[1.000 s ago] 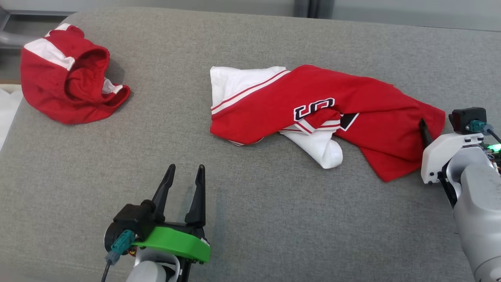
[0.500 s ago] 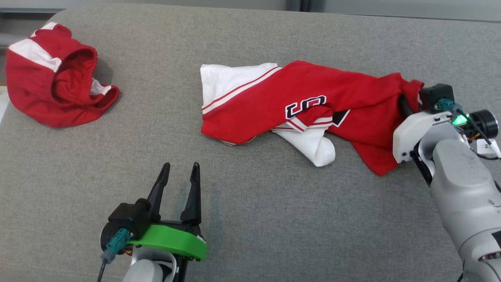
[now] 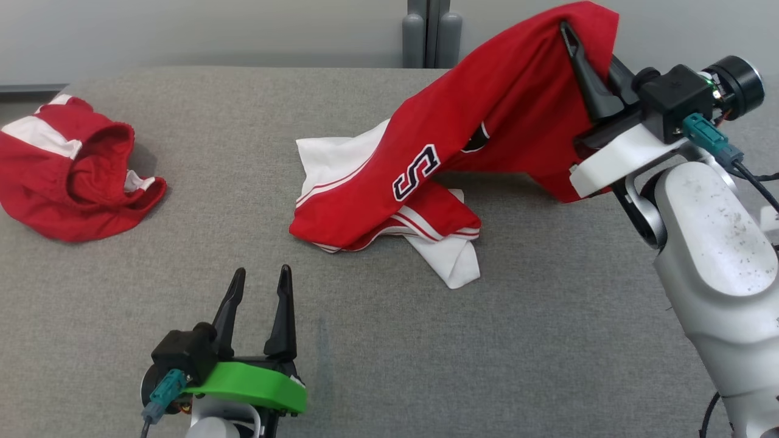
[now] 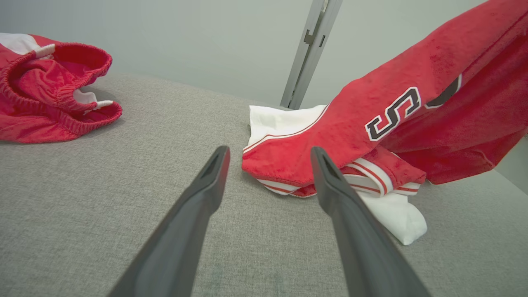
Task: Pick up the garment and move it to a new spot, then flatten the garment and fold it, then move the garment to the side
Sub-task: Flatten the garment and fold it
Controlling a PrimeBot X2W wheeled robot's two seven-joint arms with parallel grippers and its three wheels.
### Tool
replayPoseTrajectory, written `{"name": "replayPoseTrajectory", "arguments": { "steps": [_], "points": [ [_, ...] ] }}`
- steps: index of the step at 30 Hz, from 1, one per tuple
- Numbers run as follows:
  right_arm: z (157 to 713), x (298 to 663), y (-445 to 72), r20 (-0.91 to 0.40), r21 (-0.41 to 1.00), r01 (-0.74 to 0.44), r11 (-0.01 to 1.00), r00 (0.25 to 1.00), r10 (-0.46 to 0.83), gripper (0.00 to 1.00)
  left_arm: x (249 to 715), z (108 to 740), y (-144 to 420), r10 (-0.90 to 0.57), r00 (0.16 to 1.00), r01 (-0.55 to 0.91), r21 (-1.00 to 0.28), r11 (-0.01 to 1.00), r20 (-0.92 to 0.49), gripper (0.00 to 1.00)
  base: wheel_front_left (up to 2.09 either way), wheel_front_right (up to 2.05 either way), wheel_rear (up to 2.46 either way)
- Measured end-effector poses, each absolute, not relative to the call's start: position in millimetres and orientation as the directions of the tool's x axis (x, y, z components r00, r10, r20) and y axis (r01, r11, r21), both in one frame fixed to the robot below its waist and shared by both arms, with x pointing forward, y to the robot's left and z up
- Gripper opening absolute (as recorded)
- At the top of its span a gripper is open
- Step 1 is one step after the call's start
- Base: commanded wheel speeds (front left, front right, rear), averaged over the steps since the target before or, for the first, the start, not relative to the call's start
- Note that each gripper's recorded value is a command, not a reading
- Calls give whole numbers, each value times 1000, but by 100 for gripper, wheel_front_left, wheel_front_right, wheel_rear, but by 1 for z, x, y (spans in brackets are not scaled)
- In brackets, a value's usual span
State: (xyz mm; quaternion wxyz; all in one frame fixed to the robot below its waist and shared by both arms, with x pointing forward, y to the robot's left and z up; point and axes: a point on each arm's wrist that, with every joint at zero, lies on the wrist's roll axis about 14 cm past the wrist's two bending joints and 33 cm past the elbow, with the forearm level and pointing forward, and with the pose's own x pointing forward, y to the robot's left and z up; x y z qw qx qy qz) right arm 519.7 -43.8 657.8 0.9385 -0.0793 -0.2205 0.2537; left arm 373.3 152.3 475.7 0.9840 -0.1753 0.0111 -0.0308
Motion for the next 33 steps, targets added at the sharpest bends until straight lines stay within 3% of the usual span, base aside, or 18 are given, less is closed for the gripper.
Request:
{"name": "replayPoseTrajectory", "arguments": {
  "steps": [8, 12, 18, 26, 33],
  "points": [
    [760, 431, -15, 541, -373, -499, 782, 568, 621, 0, 367, 492, 147, -76, 996, 85, -357, 930, 39, 100, 0, 0, 0],
    [786, 408, -11, 554, -399, -501, 768, 535, 637, 0, 367, 500, 143, -84, 994, 101, -363, 926, 62, 100, 0, 0, 0],
    [769, 451, -43, 478, -359, -439, 824, 671, 566, 0, 368, 499, 142, -84, 995, 101, -372, 923, 61, 100, 0, 0, 0],
    [669, 546, -125, 259, -289, -283, 915, 896, 360, 0, 380, 493, 146, -76, 996, 86, -375, 923, 44, 100, 0, 0, 0],
    [599, 602, -172, 116, -285, -200, 937, 964, 241, 0, 391, 486, 144, -89, 996, 92, -375, 922, 25, 100, 0, 0, 0]
  ]
}}
